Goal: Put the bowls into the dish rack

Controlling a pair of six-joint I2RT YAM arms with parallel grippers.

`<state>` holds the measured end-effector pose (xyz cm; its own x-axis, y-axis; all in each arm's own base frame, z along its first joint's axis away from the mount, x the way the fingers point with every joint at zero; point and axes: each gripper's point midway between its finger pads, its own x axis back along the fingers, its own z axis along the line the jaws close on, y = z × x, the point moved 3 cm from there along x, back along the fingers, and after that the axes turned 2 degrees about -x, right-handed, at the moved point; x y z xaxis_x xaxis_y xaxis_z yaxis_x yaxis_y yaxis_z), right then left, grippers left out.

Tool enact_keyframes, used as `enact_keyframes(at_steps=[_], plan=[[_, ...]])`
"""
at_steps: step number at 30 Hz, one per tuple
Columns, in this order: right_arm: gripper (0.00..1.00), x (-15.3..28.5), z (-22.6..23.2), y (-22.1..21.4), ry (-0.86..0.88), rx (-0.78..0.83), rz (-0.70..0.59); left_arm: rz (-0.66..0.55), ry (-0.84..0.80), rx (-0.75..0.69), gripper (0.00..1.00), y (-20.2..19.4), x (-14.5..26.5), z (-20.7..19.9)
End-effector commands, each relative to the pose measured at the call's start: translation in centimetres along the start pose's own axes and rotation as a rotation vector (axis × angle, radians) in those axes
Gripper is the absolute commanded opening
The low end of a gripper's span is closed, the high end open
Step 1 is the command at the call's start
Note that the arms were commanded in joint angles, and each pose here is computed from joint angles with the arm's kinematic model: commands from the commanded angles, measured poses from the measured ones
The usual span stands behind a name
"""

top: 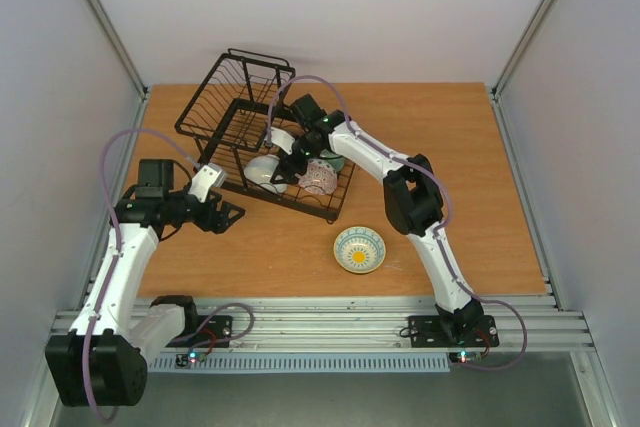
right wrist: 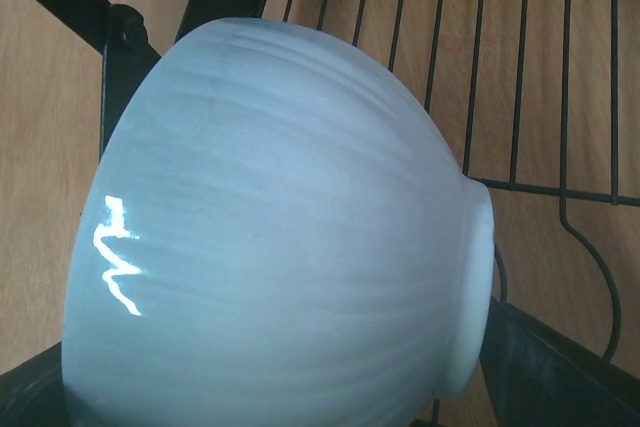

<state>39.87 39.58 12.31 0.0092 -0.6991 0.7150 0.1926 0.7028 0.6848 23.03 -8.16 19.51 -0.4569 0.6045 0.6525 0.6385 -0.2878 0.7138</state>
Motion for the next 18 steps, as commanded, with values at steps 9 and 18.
enact_keyframes(at_steps=[9,18], plan=[[0.63,0.4,1.5,1.0,0.086,0.008,-0.011,-0.023,0.023,-0.030,0.86,0.4,0.0,0.4],[0.37,1.1,2.1,1.1,0.068,0.018,-0.036,-0.027,0.029,-0.036,0.86,0.5,0.1,0.3]])
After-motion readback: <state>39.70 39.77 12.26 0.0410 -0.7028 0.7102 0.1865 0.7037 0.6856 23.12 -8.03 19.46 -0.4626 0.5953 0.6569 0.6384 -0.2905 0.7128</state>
